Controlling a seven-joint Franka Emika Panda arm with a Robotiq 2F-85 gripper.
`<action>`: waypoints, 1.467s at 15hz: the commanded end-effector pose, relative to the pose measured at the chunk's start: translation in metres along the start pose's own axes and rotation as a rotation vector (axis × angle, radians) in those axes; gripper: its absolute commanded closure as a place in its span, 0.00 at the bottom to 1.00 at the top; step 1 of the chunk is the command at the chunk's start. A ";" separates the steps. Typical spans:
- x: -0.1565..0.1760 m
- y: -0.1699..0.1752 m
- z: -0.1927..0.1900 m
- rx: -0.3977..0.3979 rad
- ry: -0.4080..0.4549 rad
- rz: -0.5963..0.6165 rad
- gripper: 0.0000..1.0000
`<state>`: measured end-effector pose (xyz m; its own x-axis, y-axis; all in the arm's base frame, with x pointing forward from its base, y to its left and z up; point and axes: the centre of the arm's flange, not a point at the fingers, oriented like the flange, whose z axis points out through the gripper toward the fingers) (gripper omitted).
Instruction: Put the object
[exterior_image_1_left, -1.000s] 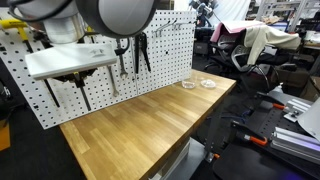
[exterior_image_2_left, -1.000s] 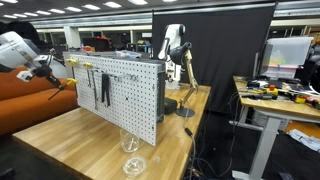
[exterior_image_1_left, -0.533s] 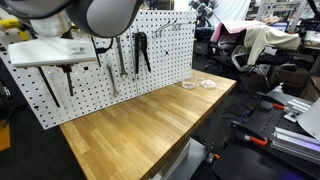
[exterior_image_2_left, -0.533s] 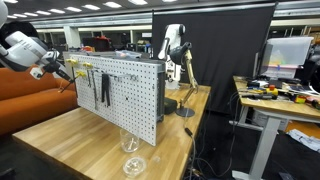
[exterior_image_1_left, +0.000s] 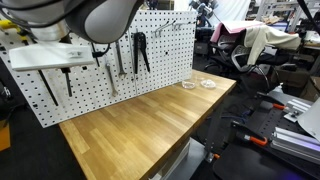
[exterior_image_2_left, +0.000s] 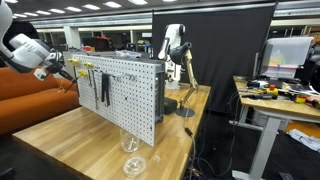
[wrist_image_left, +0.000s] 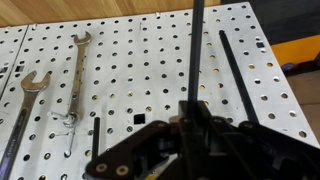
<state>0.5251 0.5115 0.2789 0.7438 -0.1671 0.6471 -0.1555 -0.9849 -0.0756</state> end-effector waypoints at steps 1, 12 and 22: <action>0.005 0.002 0.002 0.001 0.031 -0.018 0.98; -0.005 0.028 0.045 -0.007 -0.009 -0.052 0.98; -0.012 0.037 0.060 0.057 -0.097 -0.095 0.17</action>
<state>0.5502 0.4769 0.2243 0.7896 -0.1069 0.6042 -0.0918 -0.9942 -0.0560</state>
